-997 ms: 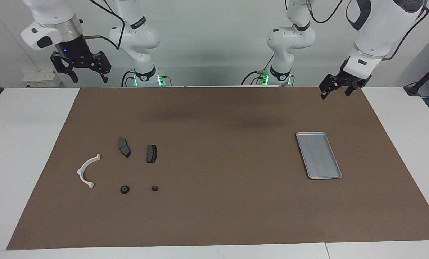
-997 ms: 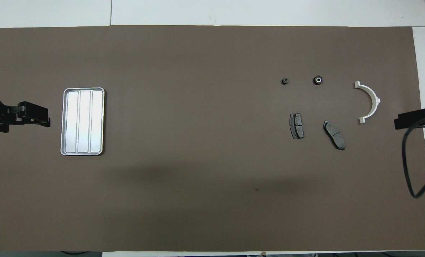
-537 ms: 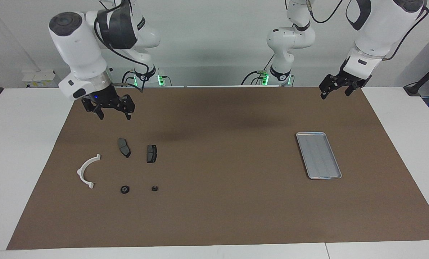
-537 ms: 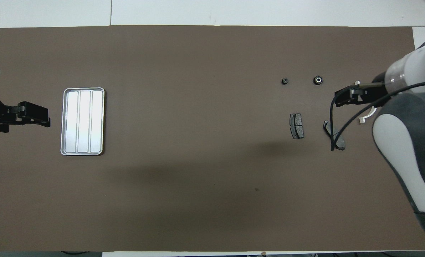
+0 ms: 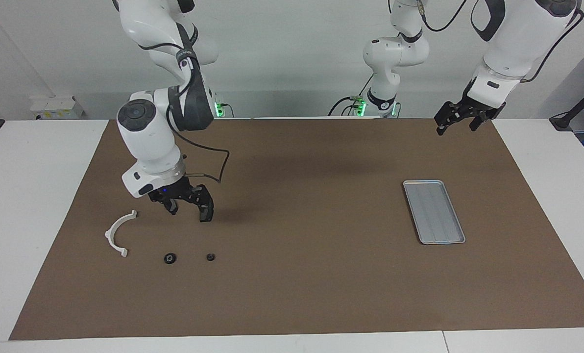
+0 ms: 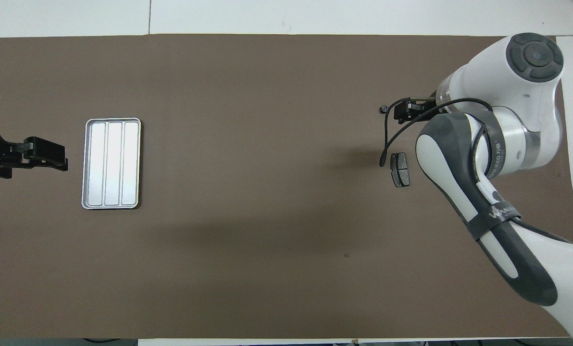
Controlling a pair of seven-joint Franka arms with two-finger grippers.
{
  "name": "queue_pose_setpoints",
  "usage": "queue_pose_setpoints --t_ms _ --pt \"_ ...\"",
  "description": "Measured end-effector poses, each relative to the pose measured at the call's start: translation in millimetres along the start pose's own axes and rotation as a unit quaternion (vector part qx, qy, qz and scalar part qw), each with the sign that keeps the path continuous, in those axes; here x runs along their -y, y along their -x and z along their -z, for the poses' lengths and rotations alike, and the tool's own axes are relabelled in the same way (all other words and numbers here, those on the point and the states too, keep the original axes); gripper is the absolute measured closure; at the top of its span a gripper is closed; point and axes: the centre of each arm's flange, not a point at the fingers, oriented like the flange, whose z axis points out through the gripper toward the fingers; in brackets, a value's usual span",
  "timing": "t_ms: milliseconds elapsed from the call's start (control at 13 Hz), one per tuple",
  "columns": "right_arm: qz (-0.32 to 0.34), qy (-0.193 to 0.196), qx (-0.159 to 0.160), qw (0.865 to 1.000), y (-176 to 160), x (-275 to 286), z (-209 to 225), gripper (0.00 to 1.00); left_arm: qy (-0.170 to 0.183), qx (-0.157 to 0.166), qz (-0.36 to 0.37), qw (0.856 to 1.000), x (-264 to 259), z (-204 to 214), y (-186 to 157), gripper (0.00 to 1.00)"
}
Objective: Pick bearing gear from pile to tray
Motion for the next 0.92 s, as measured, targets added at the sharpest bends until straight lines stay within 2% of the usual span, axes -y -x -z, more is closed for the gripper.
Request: queue_pose_setpoints --t_ms 230,460,690,920 --pt "-0.001 -0.002 -0.012 1.0 -8.2 7.1 -25.2 0.0 0.0 0.0 0.0 1.0 0.0 0.0 0.0 0.0" --pt "-0.014 0.021 -0.017 1.0 -17.6 21.5 -57.4 0.0 0.0 0.0 0.0 1.0 0.0 0.0 0.0 0.0" --pt "-0.033 0.03 -0.016 0.999 -36.6 33.0 -95.1 0.0 0.0 0.0 0.0 1.0 0.0 0.0 0.0 0.0" --pt "-0.042 0.028 -0.021 0.999 -55.8 32.2 -114.4 0.0 0.0 0.0 0.0 1.0 0.0 0.0 0.0 0.0"
